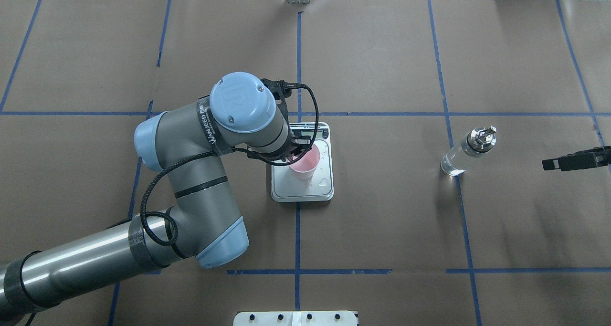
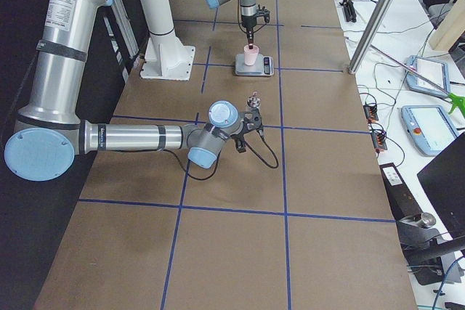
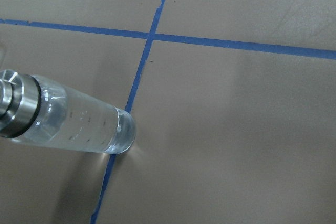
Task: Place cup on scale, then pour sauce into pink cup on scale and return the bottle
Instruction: 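Carry the pink cup with the left gripper onto the scale, then release the cup and withdraw the left arm while the right gripper lifts the bottle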
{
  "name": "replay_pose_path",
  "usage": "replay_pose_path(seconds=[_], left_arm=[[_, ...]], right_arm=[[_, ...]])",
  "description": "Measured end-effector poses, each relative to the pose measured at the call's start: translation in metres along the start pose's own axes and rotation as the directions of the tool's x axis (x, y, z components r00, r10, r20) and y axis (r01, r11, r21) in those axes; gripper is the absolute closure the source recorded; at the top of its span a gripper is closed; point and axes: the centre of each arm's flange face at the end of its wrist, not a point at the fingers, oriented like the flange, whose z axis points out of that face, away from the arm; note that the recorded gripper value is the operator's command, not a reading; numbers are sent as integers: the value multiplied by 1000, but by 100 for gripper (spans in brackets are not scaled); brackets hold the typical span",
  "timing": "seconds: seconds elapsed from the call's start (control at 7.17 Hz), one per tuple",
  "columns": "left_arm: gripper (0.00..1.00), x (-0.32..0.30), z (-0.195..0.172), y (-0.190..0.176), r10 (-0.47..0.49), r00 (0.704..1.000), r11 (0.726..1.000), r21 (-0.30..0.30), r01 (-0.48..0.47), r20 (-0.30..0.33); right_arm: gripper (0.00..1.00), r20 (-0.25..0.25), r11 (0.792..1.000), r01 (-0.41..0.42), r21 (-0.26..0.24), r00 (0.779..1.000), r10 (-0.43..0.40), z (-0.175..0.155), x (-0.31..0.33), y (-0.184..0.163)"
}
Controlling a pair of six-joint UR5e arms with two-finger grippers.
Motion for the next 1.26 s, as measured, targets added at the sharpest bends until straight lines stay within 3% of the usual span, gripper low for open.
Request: replay_pose_path(seconds=[0.28, 0.56, 0.84, 0.98, 1.26], left_arm=[[46, 2, 1, -2, 2, 1000, 1000, 8, -2, 0], [42, 7, -40, 6, 23, 997, 999, 27, -21, -70], [42, -18, -88, 16, 43, 989, 998, 58, -36, -141], [42, -32, -104, 18, 49, 985, 997, 73, -38, -164], [42, -57, -111, 5, 70, 986, 993, 103, -55, -149]], right_arm=[[0, 0, 1000, 0, 0, 1000, 0, 0, 0, 0], [0, 5, 999, -35, -4, 999, 35, 5, -8, 0], [0, 18, 994, -107, -7, 994, 108, 33, -61, 8], [0, 16, 991, -133, 18, 991, 133, 55, -100, 19], [0, -32, 985, -98, 140, 994, 104, 102, -155, 50]])
